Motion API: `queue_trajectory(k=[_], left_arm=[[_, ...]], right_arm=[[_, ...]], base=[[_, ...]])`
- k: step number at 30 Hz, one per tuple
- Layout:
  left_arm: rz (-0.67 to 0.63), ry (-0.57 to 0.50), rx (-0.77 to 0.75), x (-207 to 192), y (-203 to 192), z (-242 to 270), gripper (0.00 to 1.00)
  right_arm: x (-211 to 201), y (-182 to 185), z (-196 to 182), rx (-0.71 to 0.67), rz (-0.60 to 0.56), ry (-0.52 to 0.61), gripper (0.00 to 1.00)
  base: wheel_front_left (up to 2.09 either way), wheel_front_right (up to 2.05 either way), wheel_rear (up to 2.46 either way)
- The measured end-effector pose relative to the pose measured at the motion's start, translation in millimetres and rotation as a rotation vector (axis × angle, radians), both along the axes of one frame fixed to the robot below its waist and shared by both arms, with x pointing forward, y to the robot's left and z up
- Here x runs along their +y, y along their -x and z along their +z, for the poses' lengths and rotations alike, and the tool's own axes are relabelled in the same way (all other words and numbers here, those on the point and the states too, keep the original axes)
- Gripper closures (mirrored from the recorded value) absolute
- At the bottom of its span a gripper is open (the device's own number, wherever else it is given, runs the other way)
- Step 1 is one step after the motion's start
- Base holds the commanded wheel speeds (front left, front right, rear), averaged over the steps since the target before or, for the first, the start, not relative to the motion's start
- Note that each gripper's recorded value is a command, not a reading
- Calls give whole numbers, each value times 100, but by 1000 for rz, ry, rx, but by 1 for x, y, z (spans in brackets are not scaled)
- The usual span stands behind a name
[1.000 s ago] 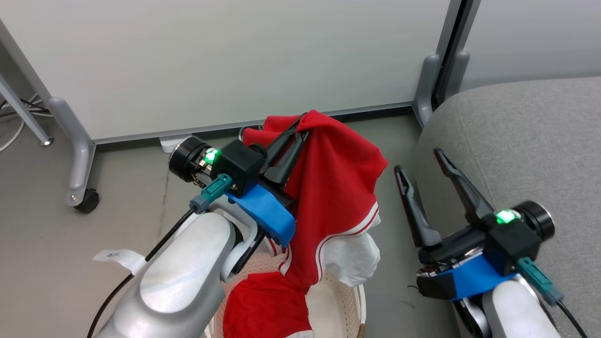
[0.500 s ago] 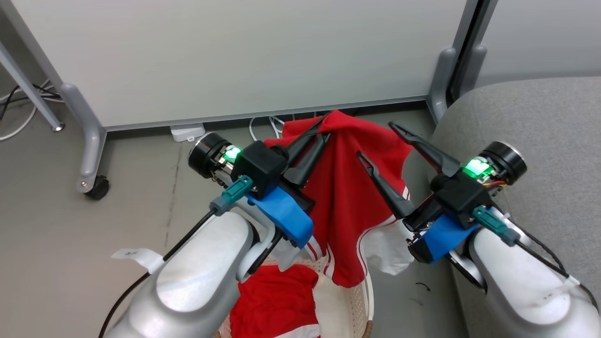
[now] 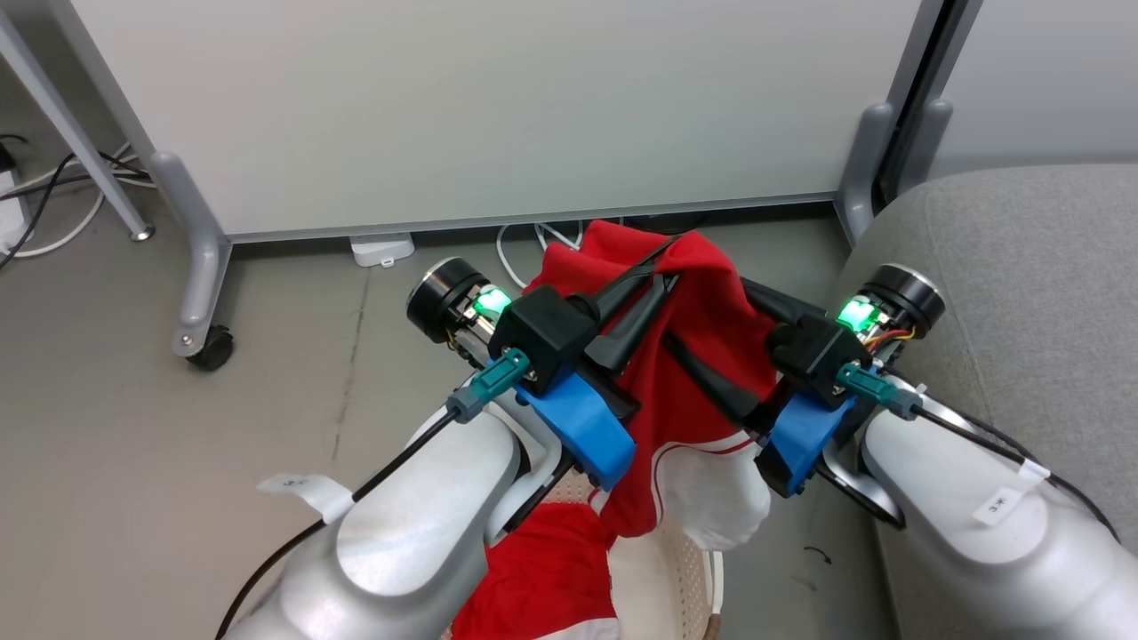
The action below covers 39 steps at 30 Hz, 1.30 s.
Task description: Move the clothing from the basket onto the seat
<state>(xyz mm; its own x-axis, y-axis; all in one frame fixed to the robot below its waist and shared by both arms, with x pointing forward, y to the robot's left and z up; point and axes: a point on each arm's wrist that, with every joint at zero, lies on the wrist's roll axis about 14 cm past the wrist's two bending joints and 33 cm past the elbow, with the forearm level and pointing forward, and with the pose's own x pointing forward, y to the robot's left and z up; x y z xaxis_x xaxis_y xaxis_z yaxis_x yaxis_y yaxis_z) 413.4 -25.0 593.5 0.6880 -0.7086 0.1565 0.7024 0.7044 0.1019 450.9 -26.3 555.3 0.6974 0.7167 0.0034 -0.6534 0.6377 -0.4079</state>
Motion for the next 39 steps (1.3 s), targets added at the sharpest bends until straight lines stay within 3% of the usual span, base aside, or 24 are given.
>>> queue_trajectory(k=[3, 4, 5, 29, 30, 31, 39], left_arm=[[-7, 2, -5, -1, 2, 1, 100], [-7, 2, -5, -1, 2, 1, 100], [-8, 2, -4, -1, 2, 1, 100], [-6, -2, 13, 1, -4, -6, 100], [-4, -1, 16, 1, -5, -7, 73], [-2, 3, 21, 1, -5, -7, 0], [11, -4, 40, 5, -10, -17, 0]], right_arm=[[5, 2, -7, 36, 5, -12, 0], [7, 3, -10, 51, 8, -14, 78], [9, 4, -12, 62, 10, -19, 100], [10, 2, -14, 98, -2, -79, 100], [10, 2, -15, 100, -4, -81, 100], [9, 2, -15, 102, -6, -84, 100], [2, -8, -14, 108, -40, -125, 100]], base=[[0, 0, 0], [0, 0, 0], [0, 0, 0], [0, 0, 0], [0, 0, 0], [0, 0, 0], [0, 0, 0]])
